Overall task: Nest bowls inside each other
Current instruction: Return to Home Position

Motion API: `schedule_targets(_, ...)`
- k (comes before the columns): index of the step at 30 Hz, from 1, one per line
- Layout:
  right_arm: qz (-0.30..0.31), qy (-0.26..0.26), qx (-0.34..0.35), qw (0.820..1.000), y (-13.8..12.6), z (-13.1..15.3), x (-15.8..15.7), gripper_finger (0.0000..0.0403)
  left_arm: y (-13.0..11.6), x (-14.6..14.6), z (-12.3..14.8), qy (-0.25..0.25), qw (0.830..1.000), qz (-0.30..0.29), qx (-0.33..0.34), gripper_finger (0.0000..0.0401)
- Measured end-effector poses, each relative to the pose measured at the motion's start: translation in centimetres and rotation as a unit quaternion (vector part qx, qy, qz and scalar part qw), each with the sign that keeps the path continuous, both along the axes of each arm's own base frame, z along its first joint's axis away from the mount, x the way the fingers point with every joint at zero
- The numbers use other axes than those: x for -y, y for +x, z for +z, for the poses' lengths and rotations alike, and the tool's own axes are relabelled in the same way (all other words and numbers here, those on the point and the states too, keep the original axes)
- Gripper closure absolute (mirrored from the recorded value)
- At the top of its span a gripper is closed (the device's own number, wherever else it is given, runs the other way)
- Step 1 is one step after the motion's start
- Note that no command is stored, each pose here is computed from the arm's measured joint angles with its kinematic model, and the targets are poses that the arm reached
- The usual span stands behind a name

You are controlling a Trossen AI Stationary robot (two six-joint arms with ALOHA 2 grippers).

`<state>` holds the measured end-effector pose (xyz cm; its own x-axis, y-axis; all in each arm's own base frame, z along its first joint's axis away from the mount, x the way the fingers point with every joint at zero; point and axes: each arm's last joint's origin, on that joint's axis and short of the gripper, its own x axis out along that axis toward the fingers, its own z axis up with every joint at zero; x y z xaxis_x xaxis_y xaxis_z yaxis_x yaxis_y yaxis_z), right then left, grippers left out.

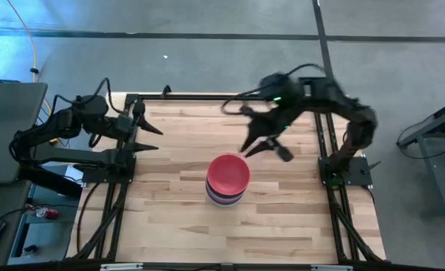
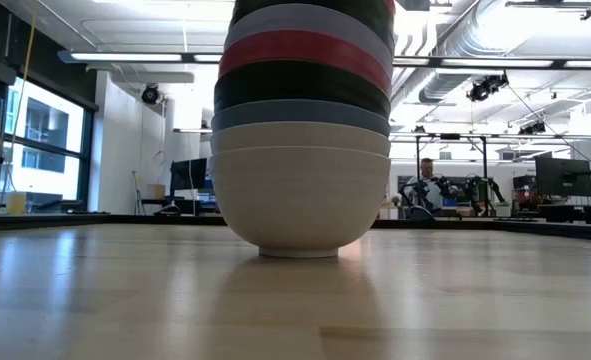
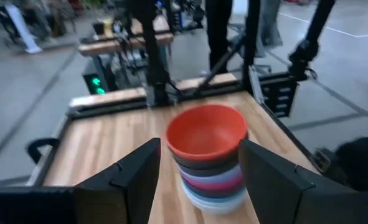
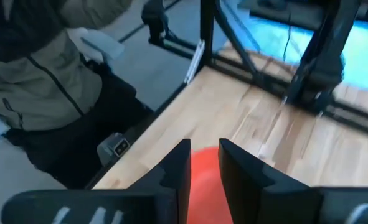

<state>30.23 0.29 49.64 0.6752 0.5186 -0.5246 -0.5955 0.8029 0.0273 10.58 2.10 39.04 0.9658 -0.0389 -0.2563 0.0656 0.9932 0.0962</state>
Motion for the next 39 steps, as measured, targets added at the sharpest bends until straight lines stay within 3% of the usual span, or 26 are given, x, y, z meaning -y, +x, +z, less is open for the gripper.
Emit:
schedule_targets(7, -0.004, -0.022, 0.081, 0.996, -6.4, 3.8, -0.2, 0.0329, -2.2, 0.4, 0.6, 0.030, 0.998, 0.033, 0.038, 0.0194)
schedule_targets(16, -0.120, -0.046, 0.158, 0.979, -13.5, 7.0, 0.1, 0.0329, -7.4, 1.4, 1.5, 0.077, 0.982, 0.115, 0.129, 0.0194)
schedule_targets(22, -0.187, -0.073, 0.177, 0.964, -15.3, 7.6, 0.4, 0.0329, -9.4, 1.2, 2.0, 0.099, 0.952, 0.235, 0.167, 0.0194)
schedule_targets(29, -0.214, -0.104, 0.149, 0.960, -15.9, 7.0, 0.6, 0.0329, -8.7, 0.2, 1.4, 0.145, 0.906, 0.373, 0.138, 0.0194)
schedule_targets(35, -0.212, -0.107, 0.113, 0.965, -16.7, 6.4, 0.6, 0.0329, -7.0, -0.6, 0.0, 0.210, 0.866, 0.424, 0.160, 0.0194)
schedule_targets(39, -0.203, -0.096, 0.091, 0.970, -17.7, 6.1, 0.4, 0.0329, -6.9, -0.5, -0.9, 0.217, 0.866, 0.408, 0.190, 0.0194)
